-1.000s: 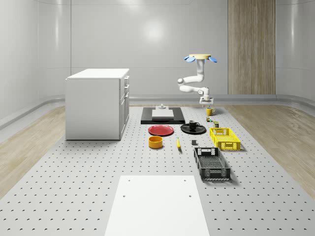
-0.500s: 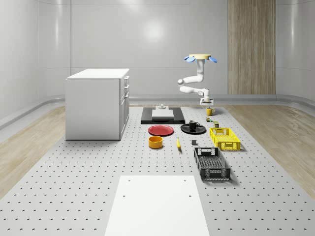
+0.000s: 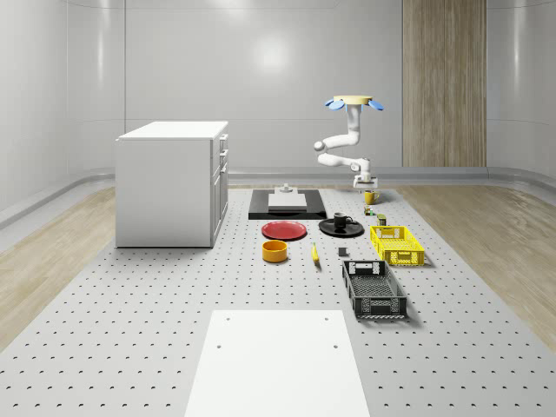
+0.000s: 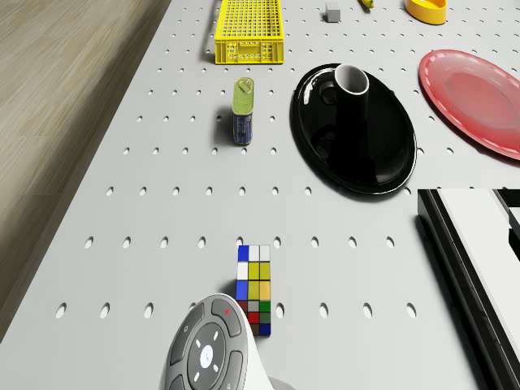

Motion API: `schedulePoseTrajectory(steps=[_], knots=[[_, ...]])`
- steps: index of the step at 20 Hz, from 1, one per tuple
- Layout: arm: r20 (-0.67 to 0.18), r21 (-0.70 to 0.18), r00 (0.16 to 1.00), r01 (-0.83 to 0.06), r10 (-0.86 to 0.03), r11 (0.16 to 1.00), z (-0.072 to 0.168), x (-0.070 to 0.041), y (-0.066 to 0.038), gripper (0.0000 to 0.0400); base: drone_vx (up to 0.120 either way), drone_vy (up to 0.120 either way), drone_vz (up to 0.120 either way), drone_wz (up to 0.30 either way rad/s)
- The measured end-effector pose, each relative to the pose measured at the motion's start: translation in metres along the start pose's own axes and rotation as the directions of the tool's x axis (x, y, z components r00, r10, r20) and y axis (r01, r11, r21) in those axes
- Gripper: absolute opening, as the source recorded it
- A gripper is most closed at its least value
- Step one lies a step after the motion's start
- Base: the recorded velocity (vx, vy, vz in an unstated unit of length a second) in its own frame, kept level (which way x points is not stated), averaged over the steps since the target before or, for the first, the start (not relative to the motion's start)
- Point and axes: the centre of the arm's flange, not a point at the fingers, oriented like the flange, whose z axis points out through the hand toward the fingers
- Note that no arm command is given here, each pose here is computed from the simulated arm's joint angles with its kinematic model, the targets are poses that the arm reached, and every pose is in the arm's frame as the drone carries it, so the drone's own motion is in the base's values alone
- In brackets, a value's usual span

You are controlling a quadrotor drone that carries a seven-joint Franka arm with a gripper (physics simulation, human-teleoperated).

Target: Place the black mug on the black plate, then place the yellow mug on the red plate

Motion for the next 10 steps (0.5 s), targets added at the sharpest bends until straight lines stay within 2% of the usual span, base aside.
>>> schedulePoseTrajectory(steps=[10], knots=[[0.0, 0.0, 1.0, 0.0, 0.0, 1.0, 0.0046, 0.002, 0.0019, 0.04, 0.0, 0.0, 0.0, 0.0]])
